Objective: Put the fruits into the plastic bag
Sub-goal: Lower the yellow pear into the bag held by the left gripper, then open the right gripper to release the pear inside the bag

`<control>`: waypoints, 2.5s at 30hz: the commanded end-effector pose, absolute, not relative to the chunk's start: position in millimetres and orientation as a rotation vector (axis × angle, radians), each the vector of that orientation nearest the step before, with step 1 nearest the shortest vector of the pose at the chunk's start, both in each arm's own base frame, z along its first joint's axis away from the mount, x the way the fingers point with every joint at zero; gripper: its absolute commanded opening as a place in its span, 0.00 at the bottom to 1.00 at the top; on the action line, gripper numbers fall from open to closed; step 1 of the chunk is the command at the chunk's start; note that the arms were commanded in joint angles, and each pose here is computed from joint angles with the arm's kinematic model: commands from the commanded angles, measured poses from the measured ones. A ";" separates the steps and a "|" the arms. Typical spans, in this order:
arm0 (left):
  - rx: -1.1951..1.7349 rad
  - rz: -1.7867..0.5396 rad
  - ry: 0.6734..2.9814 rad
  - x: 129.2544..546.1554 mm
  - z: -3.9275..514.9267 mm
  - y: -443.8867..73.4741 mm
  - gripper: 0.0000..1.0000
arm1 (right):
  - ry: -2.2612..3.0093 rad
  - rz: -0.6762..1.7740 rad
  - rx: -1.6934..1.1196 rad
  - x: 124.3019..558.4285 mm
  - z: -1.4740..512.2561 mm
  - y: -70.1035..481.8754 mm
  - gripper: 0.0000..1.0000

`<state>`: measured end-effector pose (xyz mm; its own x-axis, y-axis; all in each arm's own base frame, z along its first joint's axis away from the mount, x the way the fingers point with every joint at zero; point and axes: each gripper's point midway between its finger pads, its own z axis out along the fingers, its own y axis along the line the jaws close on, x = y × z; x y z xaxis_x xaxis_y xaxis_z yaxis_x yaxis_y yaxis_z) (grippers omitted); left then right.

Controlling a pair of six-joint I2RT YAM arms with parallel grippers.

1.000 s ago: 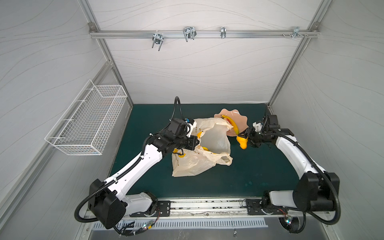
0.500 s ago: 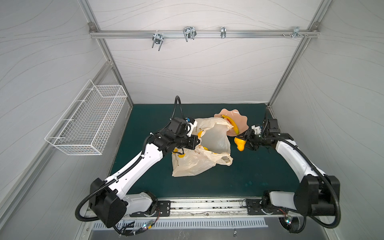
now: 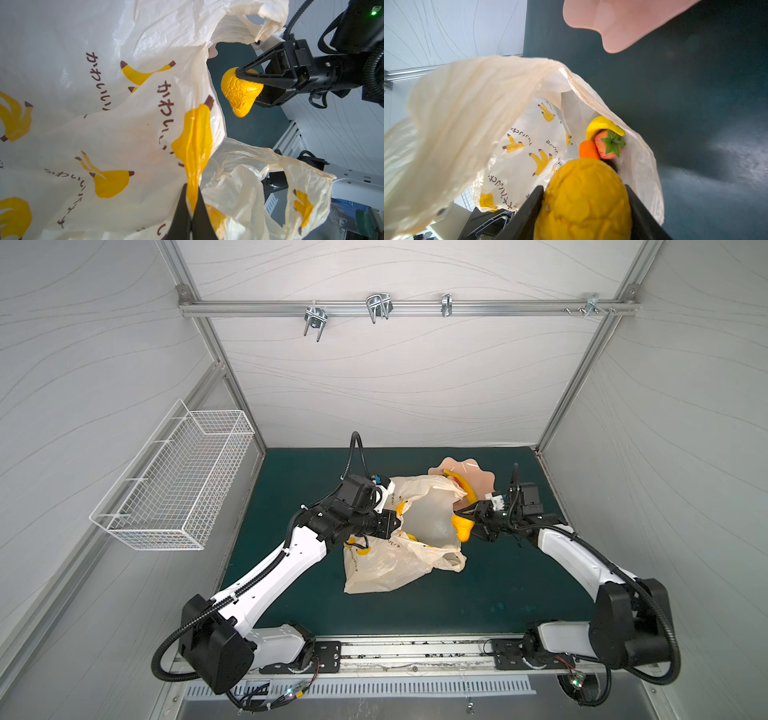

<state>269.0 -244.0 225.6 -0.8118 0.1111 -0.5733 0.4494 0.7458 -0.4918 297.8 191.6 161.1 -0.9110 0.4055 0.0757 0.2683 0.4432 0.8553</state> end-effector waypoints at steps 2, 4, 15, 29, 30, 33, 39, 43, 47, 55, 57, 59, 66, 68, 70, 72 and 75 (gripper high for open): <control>0.445 -0.905 2.328 279.8 253.3 -252.5 0.00 | 2.524 1.544 0.568 298.5 167.9 211.5 0.44; 0.444 -0.906 2.326 280.0 253.6 -253.1 0.00 | 2.539 1.557 0.554 294.9 164.8 219.4 0.44; 0.435 -0.920 2.324 280.0 254.1 -254.7 0.00 | 2.600 1.591 0.476 280.9 153.2 257.8 0.44; 0.442 -0.917 2.310 277.6 259.0 -257.6 0.00 | 2.701 1.609 0.358 267.6 136.6 311.4 0.44; 0.442 -0.918 2.311 277.5 258.9 -258.0 0.00 | 2.714 1.606 0.353 266.5 134.2 314.6 0.44; 0.443 -0.917 2.310 277.4 259.1 -259.1 0.00 | 2.746 1.603 0.322 261.8 128.2 327.1 0.44; 0.447 -0.922 2.308 277.0 259.8 -262.9 0.00 | 2.835 1.594 0.248 246.6 113.6 354.3 0.47; 0.455 -0.917 2.317 275.5 257.4 -264.9 0.00 | 2.907 1.573 0.236 235.7 99.6 364.9 0.53; 0.451 -0.912 2.320 274.9 255.4 -264.5 0.00 | 2.945 1.567 0.212 228.0 93.7 370.7 0.63; 0.442 -0.914 2.315 274.4 254.6 -264.0 0.00 | 2.976 1.532 0.191 224.6 90.4 368.6 0.82; 0.441 -0.914 2.316 274.5 254.1 -263.9 0.00 | 2.980 1.515 0.185 224.7 90.3 367.1 0.89; 0.441 -0.913 2.316 274.7 254.5 -263.9 0.00 | 2.974 1.516 0.178 224.7 92.1 366.6 0.94; 0.429 -0.905 2.323 273.5 252.2 -261.1 0.00 | 2.953 1.532 0.144 224.4 100.1 365.6 0.99; 0.424 -0.899 2.325 272.8 251.1 -260.0 0.00 | 2.937 1.539 0.119 224.4 106.0 365.4 0.99; 0.416 -0.897 2.323 272.0 252.1 -258.2 0.00 | 2.928 1.532 0.108 225.0 109.7 362.7 0.99; 0.409 -0.885 2.323 271.7 251.8 -255.8 0.00 | 2.924 1.521 0.108 225.7 114.4 357.9 0.99; 0.405 -0.878 2.319 271.6 252.4 -253.7 0.00 | 2.905 1.505 0.134 230.2 121.0 347.1 0.99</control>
